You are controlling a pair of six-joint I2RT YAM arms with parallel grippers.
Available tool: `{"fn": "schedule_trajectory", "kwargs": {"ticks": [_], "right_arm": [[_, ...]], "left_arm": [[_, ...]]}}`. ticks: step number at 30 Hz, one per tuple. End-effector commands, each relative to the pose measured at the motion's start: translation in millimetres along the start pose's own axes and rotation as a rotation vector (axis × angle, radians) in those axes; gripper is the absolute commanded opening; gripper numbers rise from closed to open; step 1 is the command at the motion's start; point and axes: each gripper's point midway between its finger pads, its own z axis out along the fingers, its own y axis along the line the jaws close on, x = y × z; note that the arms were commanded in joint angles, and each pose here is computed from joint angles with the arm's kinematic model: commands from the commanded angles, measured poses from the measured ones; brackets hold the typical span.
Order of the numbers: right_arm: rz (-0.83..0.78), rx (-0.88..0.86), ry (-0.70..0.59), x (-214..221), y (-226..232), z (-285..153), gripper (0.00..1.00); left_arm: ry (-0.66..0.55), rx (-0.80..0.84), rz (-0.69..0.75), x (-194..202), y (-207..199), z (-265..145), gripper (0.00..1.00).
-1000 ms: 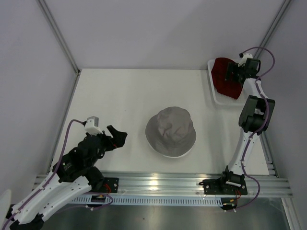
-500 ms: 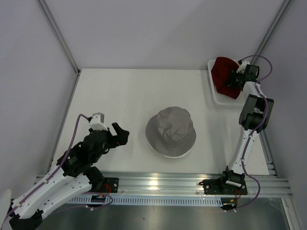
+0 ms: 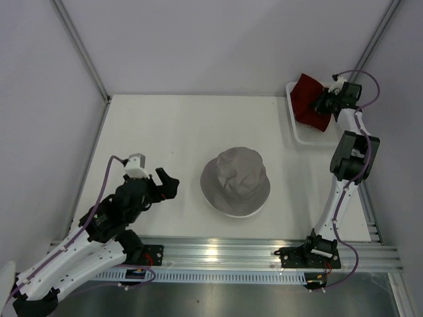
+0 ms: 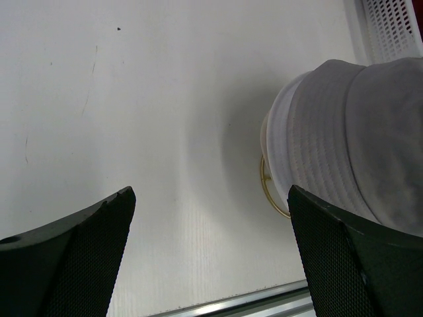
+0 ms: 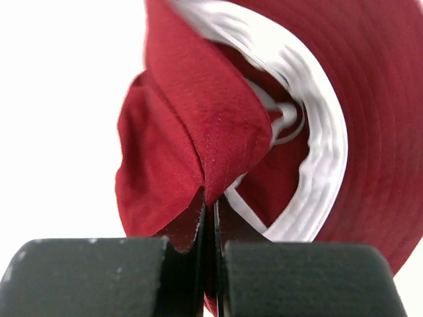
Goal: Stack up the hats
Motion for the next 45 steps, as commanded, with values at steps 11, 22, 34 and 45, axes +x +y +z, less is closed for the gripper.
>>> {"fn": "schedule_trajectory", "kwargs": {"ticks": [11, 22, 34, 45], "right_arm": [[0.435, -0.755, -0.499, -192, 258, -223, 0.00], [0.527, -1.058, -0.398, -106, 488, -307, 0.00], [0.640, -0.723, -0.257, 16, 494, -344, 0.00], [0.775, -0.619, -0.111, 88, 459, -342, 0.00]], "left_arm": [[-0.088, 0.123, 0.005, -42, -42, 0, 1.00], [-0.149, 0.087, -0.093, -52, -29, -9, 0.99], [-0.268, 0.017, -0.318, -46, 26, -44, 1.00], [-0.217, 0.019, -0.233, -42, 20, -40, 0.99]]}}
